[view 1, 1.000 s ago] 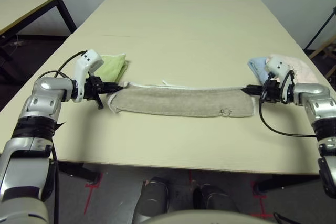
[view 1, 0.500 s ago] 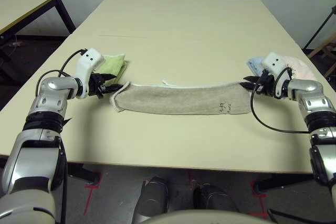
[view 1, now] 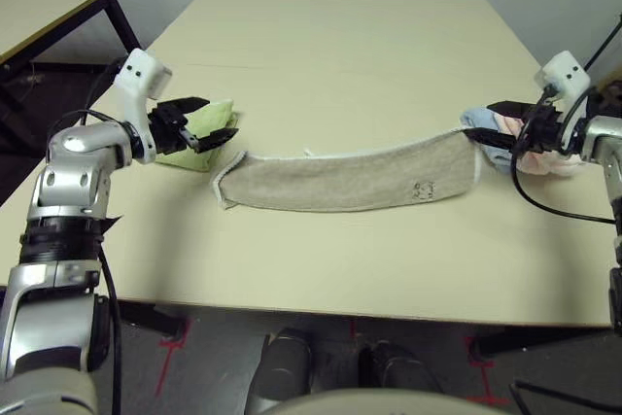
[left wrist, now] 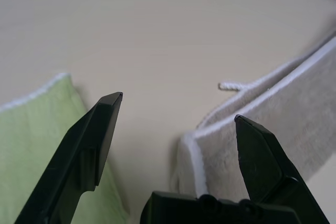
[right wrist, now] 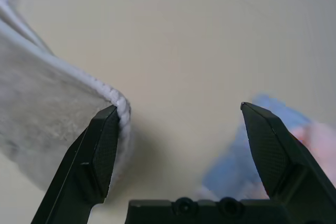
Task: Fold the towel and set it aside.
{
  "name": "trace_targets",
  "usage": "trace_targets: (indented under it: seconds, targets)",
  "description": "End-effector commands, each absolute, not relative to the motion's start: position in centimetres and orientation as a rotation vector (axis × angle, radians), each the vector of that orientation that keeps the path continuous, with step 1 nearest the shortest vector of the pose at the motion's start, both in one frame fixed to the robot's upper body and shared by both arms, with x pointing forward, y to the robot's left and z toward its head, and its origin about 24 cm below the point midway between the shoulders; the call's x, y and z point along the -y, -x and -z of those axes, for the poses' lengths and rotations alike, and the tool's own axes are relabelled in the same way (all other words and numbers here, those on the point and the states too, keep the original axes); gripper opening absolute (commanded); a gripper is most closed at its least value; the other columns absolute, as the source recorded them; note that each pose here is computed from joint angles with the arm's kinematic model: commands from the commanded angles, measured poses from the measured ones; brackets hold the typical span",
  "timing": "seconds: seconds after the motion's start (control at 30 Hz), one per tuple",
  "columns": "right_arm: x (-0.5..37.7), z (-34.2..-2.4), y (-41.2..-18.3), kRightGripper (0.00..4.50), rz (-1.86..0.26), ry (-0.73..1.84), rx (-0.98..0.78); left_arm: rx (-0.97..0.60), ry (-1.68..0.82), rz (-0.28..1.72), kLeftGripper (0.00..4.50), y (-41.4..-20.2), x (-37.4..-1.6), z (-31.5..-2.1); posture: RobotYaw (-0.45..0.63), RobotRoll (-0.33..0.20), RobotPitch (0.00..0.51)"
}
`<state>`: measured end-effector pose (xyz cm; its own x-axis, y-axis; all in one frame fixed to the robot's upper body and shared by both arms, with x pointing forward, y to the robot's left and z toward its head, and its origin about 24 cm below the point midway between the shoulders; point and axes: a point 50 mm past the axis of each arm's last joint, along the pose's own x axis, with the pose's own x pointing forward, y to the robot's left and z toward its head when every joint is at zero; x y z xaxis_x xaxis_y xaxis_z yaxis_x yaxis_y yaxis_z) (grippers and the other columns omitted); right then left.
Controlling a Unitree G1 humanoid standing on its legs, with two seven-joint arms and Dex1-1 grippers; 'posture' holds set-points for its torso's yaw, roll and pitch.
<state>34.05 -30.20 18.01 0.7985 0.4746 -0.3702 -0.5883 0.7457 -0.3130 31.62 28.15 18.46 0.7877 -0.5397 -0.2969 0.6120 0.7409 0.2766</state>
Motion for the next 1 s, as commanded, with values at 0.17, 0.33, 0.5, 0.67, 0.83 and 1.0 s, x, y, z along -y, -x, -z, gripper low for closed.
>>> trace_targets:
  seconds: [0.17,0.33,0.5,0.67,0.83,1.0]
  targets:
    - [28.5,-16.0,-34.7,4.46,-0.689,0.506,-0.361,-0.238,-0.358,0.693,4.5,-31.3,-27.4,-17.9,0.2,0.0,0.108]
    - [27.3,-14.4,-35.3,4.46,-0.748,0.516,-0.416,-0.262,-0.353,0.709,4.5,-31.1,-27.4,-17.4,0.21,0.0,0.103]
    - [26.4,-14.9,-35.8,4.46,-0.831,0.452,-0.431,-0.259,-0.338,0.728,4.5,-31.0,-27.1,-17.4,0.22,0.0,0.103]
    - [26.5,-17.4,-35.3,4.46,-0.86,0.312,-0.35,-0.226,-0.283,0.763,4.5,-31.0,-25.6,-17.7,0.24,0.0,0.097]
    - [25.3,-18.7,-33.3,4.09,-0.906,0.097,-0.256,-0.188,-0.197,0.807,4.5,-31.0,-22.6,-17.7,0.22,0.0,0.102]
    - [23.8,-17.1,-30.8,2.34,-0.947,-0.035,-0.302,-0.22,-0.087,0.835,3.53,-30.6,-19.5,-16.5,0.2,0.0,0.105]
